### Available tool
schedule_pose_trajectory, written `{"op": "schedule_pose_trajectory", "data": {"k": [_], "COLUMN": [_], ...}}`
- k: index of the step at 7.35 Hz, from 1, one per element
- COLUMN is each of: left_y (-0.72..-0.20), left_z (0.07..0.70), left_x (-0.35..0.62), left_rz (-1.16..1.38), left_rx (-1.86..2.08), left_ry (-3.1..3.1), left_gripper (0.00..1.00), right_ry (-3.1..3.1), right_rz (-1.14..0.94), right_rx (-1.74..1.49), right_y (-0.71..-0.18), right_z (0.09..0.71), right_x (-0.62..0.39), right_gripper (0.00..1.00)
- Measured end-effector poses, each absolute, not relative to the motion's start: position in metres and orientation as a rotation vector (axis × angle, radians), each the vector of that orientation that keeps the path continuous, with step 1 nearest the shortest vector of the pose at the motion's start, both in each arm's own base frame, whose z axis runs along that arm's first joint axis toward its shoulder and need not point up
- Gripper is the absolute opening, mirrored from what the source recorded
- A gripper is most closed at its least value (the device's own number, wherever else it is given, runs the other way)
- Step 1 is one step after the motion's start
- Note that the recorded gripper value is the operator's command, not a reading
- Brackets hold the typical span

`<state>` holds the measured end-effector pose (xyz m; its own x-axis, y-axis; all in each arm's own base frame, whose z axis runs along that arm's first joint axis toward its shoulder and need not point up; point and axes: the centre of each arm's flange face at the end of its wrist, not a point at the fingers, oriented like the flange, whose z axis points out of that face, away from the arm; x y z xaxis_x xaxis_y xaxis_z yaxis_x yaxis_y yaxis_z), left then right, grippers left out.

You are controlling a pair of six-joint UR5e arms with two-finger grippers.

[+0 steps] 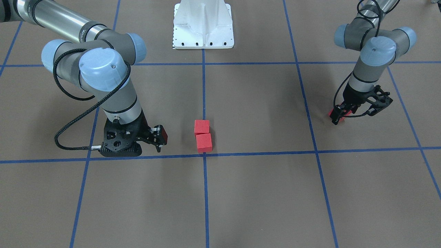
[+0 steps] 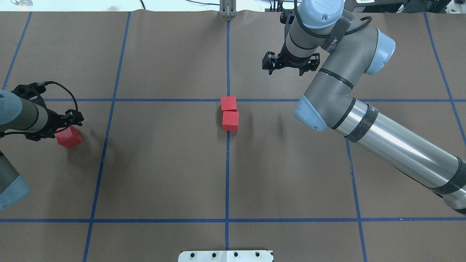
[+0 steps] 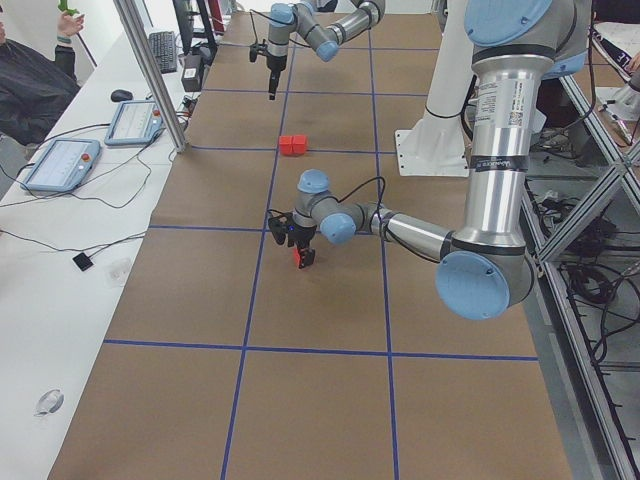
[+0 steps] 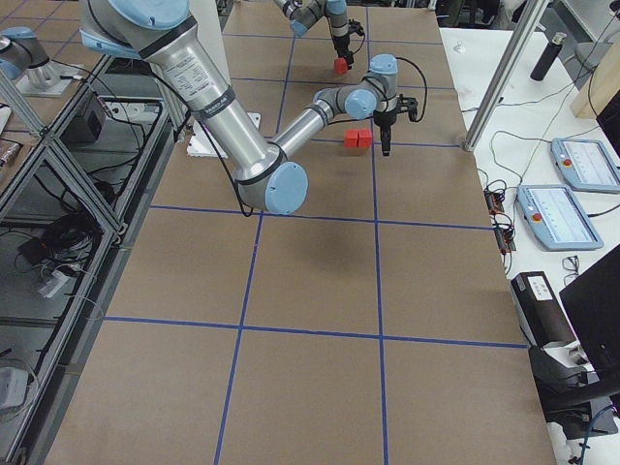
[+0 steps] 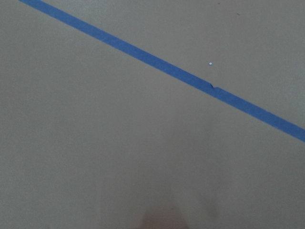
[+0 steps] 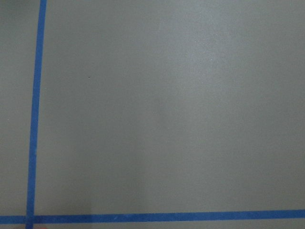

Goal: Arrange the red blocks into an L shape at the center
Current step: 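Move the left gripper down over the remaining red cube and grasp it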

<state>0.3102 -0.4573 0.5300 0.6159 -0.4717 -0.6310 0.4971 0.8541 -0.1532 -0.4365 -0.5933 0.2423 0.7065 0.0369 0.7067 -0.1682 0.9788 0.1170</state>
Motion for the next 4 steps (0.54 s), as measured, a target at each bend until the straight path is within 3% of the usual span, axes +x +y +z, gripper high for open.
{"op": "schedule_pose_trajectory", "data": {"k": [1, 2, 3, 4], "left_y": [-0.4565, -0.4553, -0.4547, -0.4527], "left_z": [0.5300, 0.5310, 0.5314, 0.5316], "left_x": [0.3093, 0.3080, 0.3070, 0.3046], "left_rz": [-0.558, -0.558, -0.560, -0.563], "left_rx": [0.038, 0.036, 0.036, 0.035], "left_ry": [0.715, 0.714, 0.713, 0.713], "left_gripper": [0.72, 0.54, 0.23, 0.00], "right_ry": [-0.778, -0.778, -0.777, -0.776], "right_rz": [0.114, 0.113, 0.113, 0.114], "right_rx": [0.177, 0.176, 0.176, 0.178], "right_y": [-0.5925, -0.5920, -0.5915, -0.5911], "right_z": [0.2429, 0.2430, 0.2431, 0.2432], "right_x": [-0.4378, -0.4385, -0.4393, -0.4400], "right_gripper": [0.99, 0.99, 0.99, 0.99]}}
